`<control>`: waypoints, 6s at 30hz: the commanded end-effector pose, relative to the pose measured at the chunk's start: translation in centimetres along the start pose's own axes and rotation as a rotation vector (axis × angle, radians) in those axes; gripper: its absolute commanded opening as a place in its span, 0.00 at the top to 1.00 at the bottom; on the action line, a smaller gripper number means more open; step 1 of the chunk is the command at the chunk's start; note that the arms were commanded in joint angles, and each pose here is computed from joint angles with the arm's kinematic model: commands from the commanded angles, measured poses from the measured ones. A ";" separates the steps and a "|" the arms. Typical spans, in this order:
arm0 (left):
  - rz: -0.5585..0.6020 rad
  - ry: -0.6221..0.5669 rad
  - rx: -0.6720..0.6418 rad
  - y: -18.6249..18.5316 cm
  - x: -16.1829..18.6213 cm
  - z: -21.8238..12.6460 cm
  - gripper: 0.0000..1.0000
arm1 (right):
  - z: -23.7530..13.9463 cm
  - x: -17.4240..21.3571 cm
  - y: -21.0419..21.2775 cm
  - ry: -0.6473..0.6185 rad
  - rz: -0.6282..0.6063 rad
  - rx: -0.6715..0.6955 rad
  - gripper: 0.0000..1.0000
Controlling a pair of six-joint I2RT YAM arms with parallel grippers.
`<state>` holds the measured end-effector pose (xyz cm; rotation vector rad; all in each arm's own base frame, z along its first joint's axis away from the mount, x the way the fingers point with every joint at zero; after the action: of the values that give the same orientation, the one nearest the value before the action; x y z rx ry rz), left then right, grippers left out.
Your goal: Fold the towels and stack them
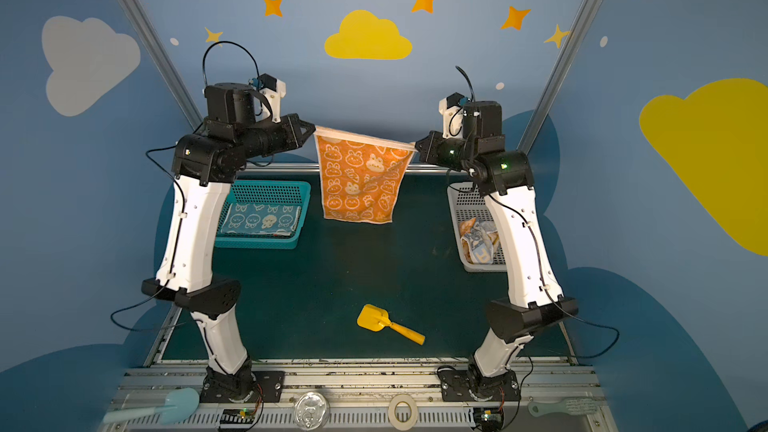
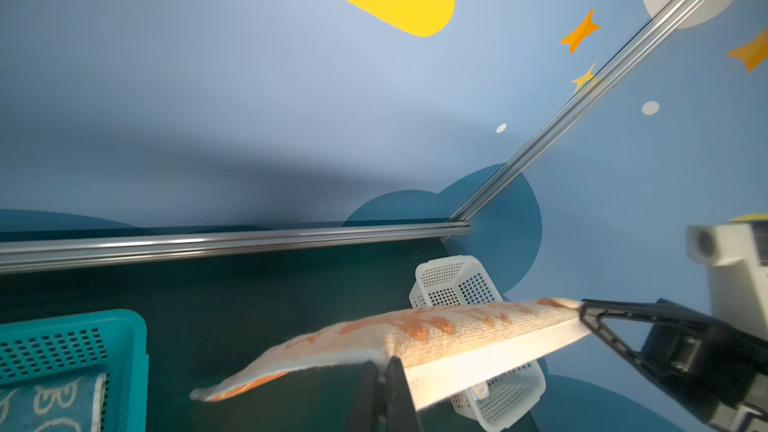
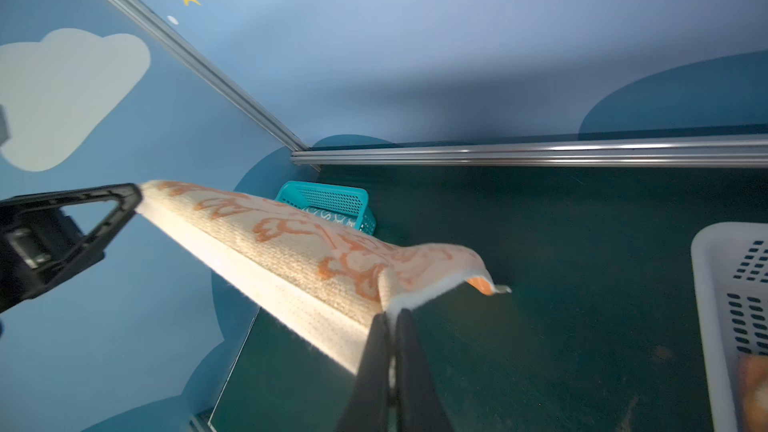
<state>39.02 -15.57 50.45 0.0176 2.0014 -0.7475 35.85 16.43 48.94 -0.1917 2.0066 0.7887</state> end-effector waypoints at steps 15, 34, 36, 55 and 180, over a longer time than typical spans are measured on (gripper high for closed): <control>0.087 -0.234 -0.004 -3.8 -0.3 -12.0 0.97 | -10.9 0.3 2.9 -0.171 -0.100 0.009 1.00; -0.069 0.190 -0.119 11.2 5.1 15.5 0.97 | 11.9 5.0 -13.2 0.214 0.129 0.163 1.00; -0.082 0.213 -0.134 12.7 6.2 17.5 0.97 | 13.9 5.8 -15.0 0.233 0.159 0.159 1.00; -0.182 0.416 -0.213 17.8 17.5 18.9 0.97 | 16.1 18.0 -19.5 0.534 0.354 0.190 1.00; -0.057 0.664 -0.295 13.6 33.7 12.8 0.01 | 12.0 33.0 -17.2 0.861 0.358 0.432 0.32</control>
<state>34.73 -20.54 9.05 0.0278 2.8113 -0.4981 34.56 16.39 7.86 0.1370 3.0547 0.5275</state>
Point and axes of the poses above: each gripper's point midway between its finger pads, its own z axis out along the fingers, its own y axis along the line the jaws close on, x = y × z, the point moved 4 cm from there along -z, back along the fingers, and after that the axes turned 2 degrees about -z, right-handed, at the moved point
